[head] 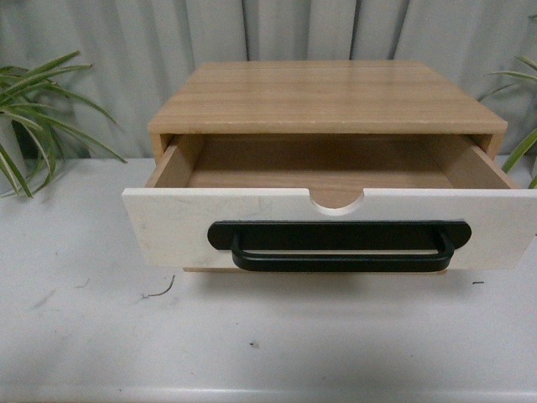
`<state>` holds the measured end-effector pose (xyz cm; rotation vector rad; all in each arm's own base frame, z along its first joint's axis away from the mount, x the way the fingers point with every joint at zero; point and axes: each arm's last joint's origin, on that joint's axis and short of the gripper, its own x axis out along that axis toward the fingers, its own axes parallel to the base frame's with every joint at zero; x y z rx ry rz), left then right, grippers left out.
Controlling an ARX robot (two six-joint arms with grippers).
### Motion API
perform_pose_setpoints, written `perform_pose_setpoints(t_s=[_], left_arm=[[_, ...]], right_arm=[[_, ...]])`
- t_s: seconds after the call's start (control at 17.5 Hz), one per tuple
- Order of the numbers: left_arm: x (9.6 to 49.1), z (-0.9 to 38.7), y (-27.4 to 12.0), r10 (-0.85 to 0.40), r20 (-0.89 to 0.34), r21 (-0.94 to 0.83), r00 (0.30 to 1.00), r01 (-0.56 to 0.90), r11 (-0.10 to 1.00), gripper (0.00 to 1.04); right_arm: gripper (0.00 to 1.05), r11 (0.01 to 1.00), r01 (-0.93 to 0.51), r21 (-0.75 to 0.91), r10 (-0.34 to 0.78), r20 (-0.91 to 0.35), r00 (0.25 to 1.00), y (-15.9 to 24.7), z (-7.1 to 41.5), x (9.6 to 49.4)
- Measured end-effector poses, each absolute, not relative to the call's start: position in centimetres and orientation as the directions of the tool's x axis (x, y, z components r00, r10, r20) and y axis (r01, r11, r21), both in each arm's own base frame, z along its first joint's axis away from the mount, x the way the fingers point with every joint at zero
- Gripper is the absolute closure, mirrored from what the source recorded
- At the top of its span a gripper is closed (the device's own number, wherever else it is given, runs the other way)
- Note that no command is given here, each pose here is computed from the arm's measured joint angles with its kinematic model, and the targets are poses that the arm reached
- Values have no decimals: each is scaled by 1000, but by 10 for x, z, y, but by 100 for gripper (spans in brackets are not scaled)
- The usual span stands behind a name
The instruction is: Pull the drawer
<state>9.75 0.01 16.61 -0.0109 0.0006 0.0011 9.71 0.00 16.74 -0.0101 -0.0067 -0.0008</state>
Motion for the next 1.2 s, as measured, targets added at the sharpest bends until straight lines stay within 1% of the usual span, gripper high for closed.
perform_pose_setpoints(t_s=[0.06,0.11,0.17,1.2], left_arm=[[98,166,0,1,-1,-11,1000,-1,1000,15],[98,166,0,1,-1,-10,1000,-1,1000,5],[98,166,0,1,-1,-10,1000,-1,1000,8],[98,166,0,1,-1,-10,1000,-1,1000,7]], right_arm=[[12,1000,1,-10,-1,6,1000,0,167,97],[5,1000,1,-8,-1,6,1000,0,167,97],[7,1000,1,-8,-1,6,1000,0,167,97],[6,1000,1,-8,-1,6,1000,0,167,97]])
